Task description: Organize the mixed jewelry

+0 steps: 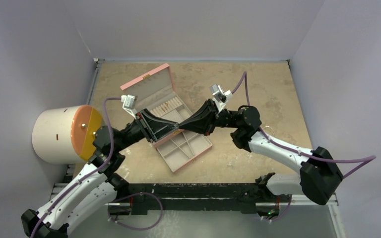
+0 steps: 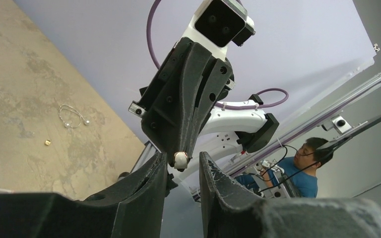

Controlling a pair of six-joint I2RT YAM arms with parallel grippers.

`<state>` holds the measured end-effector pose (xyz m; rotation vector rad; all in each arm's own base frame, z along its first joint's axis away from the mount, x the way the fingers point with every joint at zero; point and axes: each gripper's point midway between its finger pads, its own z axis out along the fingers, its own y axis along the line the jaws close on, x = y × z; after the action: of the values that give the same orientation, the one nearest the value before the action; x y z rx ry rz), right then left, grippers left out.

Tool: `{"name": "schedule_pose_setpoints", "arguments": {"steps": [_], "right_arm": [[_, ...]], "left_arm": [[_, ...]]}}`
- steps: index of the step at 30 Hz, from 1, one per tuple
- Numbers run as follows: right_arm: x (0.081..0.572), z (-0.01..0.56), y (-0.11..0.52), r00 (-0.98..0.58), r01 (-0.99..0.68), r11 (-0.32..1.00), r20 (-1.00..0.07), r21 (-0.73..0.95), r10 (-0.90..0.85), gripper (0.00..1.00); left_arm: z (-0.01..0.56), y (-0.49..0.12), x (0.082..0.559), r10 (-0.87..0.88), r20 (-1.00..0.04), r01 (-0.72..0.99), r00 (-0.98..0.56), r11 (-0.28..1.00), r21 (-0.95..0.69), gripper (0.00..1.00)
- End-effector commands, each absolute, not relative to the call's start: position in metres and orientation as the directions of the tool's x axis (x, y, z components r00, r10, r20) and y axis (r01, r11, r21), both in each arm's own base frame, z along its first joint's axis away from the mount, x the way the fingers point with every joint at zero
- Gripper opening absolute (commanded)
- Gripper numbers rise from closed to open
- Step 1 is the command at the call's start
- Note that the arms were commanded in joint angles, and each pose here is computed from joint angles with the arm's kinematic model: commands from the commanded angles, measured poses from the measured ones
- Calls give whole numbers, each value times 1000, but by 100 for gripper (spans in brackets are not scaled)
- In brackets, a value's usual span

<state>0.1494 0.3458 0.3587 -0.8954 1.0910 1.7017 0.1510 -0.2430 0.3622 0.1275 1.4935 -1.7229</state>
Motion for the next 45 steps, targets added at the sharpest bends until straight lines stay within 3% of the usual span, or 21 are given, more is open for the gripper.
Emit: {"name": "schedule_pose_setpoints", "arguments": {"steps": [1, 15, 22, 27, 30, 37, 45], "right_arm": [[142, 383, 340, -278, -953, -221, -889, 208, 364, 0], [141, 376, 343, -292, -949, -221, -893, 225, 342, 0], [141, 374, 344, -295, -949, -208, -898, 236, 327, 0], [142, 370, 340, -287, -955, -170, -907, 244, 309, 24], [143, 366, 336, -270, -962, -124, -916, 244, 295, 30], [168, 343, 312, -218, -951, 172, -952, 257, 215, 35], [210, 301, 268, -231, -797, 547, -966, 255, 114, 36]], "left_arm": [[375, -241, 144, -520, -578, 671, -629, 13, -742, 28], [378, -240, 143, -521, -583, 678, -623, 11, -735, 0], [378, -241, 144, -521, -588, 681, -619, 17, -732, 0], [376, -240, 148, -516, -612, 686, -599, 64, -725, 0], [372, -237, 152, -510, -640, 687, -575, 124, -716, 0], [345, -229, 170, -458, -713, 642, -531, 332, -691, 0], [310, -216, 198, -388, -749, 513, -538, 554, -656, 0]]}}
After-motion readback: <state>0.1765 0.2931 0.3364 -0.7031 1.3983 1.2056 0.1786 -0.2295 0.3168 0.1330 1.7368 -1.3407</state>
